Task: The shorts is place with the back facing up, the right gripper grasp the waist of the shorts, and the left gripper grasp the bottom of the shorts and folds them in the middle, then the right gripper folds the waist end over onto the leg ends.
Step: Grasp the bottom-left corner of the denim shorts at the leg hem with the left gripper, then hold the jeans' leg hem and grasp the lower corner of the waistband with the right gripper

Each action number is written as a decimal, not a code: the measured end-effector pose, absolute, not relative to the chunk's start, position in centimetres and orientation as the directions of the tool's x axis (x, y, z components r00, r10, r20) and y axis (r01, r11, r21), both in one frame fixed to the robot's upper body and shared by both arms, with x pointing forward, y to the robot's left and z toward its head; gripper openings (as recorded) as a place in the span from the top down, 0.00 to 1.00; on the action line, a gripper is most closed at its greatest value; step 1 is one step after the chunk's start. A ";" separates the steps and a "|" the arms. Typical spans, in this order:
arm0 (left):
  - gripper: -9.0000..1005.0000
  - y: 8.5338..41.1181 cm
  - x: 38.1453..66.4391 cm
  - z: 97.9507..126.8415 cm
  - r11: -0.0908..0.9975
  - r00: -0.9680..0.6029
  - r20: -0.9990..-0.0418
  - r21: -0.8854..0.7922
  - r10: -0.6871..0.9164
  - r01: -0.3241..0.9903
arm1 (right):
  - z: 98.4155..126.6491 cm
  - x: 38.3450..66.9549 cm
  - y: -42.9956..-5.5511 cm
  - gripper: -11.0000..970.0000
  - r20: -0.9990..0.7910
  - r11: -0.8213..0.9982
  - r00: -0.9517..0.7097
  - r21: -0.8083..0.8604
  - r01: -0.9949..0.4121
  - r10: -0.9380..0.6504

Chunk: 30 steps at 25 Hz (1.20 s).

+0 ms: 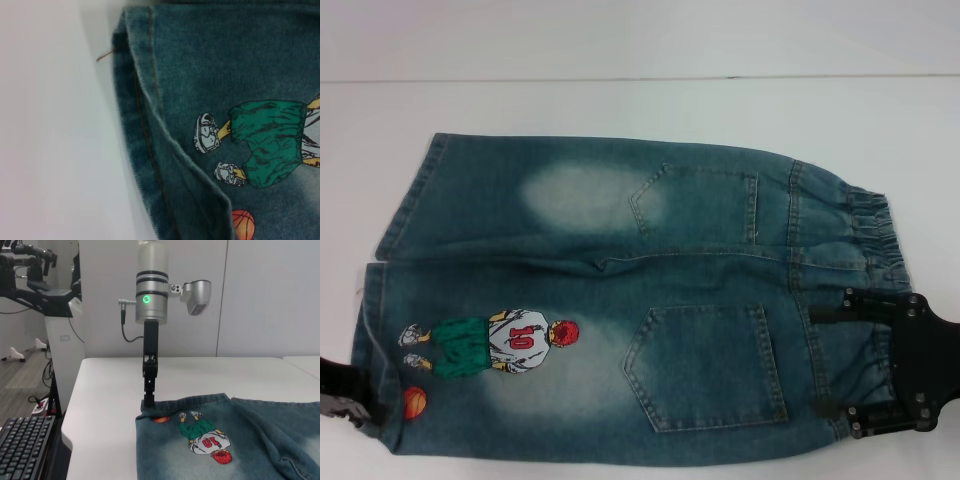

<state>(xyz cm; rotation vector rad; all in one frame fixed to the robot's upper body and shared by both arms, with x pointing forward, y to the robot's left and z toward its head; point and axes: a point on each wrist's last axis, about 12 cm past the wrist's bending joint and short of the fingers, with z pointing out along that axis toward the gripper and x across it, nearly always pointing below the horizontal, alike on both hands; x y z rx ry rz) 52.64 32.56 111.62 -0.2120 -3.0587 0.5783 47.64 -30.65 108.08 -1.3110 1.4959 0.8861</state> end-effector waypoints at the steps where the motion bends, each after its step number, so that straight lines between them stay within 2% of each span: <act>1: 0.90 32.4 52.7 111.6 0.922 -0.990 -0.003 -0.362 0.143 0.135 | 108.1 47.6 -30.7 0.05 -0.950 0.173 -0.001 -0.056 -0.983 -0.314; 3: 0.93 32.3 52.8 111.6 0.923 -0.988 -0.006 -0.357 0.151 0.143 | 108.1 47.5 -30.7 0.05 -0.951 0.176 -0.001 -0.057 -0.983 -0.310; 20: 0.92 31.4 53.0 111.4 0.912 -0.970 0.000 -0.341 0.242 0.227 | 108.0 47.0 -31.5 0.05 -0.958 0.221 -0.022 -0.043 -0.974 -0.286; 24: 0.92 31.3 53.4 111.6 0.914 -0.967 -0.018 -0.324 0.253 0.245 | 108.1 46.3 -33.0 0.05 -0.957 0.294 -0.041 -0.047 -0.955 -0.286; 30: 0.93 30.8 53.9 111.9 0.911 -0.961 -0.029 -0.312 0.273 0.268 | 109.2 45.2 -36.3 0.05 -0.928 0.399 -0.160 0.013 -0.917 -0.338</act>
